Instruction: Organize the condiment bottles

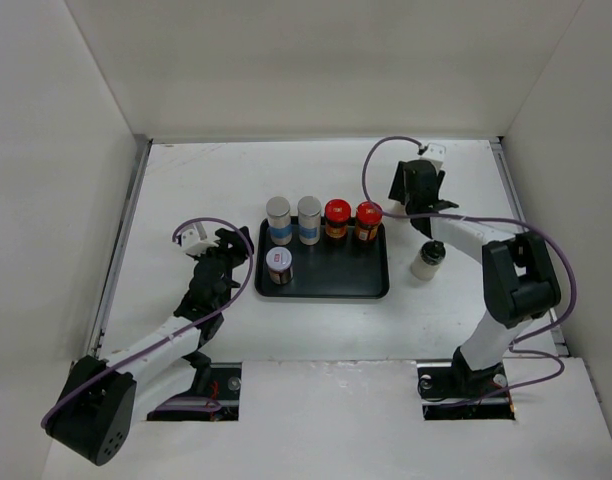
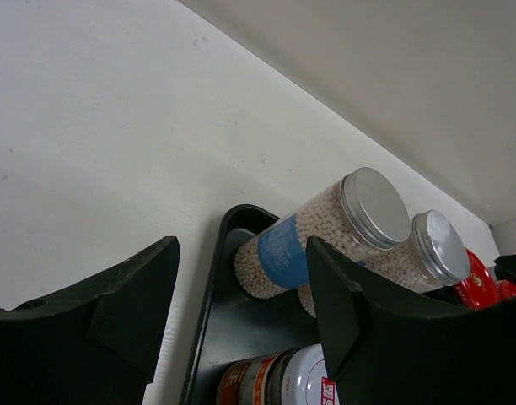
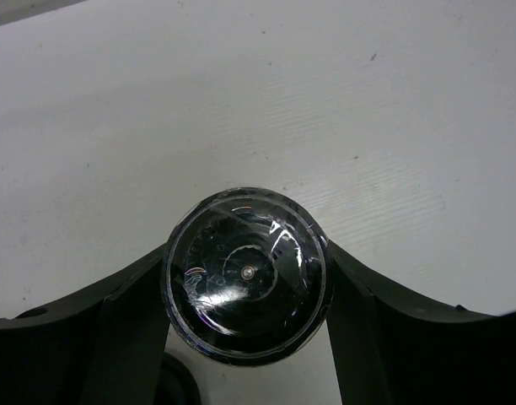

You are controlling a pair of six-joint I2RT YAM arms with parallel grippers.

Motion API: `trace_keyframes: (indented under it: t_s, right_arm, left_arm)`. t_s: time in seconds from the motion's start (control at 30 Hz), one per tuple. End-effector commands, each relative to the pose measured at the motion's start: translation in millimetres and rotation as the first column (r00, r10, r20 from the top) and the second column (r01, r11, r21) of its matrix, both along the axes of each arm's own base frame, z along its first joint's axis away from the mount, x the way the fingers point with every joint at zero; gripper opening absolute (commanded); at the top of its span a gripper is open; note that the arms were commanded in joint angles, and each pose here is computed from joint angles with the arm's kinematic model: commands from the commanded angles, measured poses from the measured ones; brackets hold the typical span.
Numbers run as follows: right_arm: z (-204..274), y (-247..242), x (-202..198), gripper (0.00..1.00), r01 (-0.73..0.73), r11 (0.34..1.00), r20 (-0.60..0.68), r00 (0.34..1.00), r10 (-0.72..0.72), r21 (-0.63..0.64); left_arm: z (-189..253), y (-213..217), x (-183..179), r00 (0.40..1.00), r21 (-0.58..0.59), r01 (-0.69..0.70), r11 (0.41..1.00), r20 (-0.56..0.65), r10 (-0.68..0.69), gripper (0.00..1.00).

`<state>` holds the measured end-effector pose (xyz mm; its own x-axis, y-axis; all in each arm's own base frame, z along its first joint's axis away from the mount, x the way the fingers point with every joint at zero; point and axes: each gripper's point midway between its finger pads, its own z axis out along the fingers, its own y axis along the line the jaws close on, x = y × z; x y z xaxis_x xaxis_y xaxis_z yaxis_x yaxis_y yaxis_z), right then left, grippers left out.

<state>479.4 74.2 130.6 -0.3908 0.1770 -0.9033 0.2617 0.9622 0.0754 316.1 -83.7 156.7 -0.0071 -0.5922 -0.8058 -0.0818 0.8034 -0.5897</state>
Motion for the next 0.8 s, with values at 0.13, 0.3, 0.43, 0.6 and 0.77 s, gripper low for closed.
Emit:
trace_keyframes:
  t_s: [0.13,0.3,0.43,0.6,0.77]
  right_arm:
    - [161.0,8.8,-27.4,0.58,-0.028,0.998,0.399,0.917,0.005,0.052]
    - [206.2,36.5,-72.5,0.59,-0.134,0.99,0.491,0.866,0.092,0.052]
    - [217.8,80.9,-110.3,0.59,-0.296,0.952,0.534,0.818,0.213,0.073]
    - [201.7,148.7,-155.9,0.59,-0.494,0.867,0.509,0.762,0.399,0.06]
    - [163.3,200.7,-188.6,0.59,-0.616,0.783,0.446,0.725,0.525,0.079]
  left_arm:
    - [9.7,-1.2,3.4,0.999,-0.028,0.001,1.0,0.045,0.0,0.6]
    - [13.1,3.9,2.1,0.998,-0.033,-0.016,0.999,0.059,0.017,0.6]
    - [16.9,6.9,-0.4,0.997,-0.042,-0.023,0.999,0.073,0.026,0.6]
    - [17.7,11.7,-1.3,0.996,-0.044,-0.041,0.998,0.077,0.044,0.62]
    - [16.6,19.4,-1.4,0.994,-0.041,-0.072,0.997,0.075,0.075,0.63]
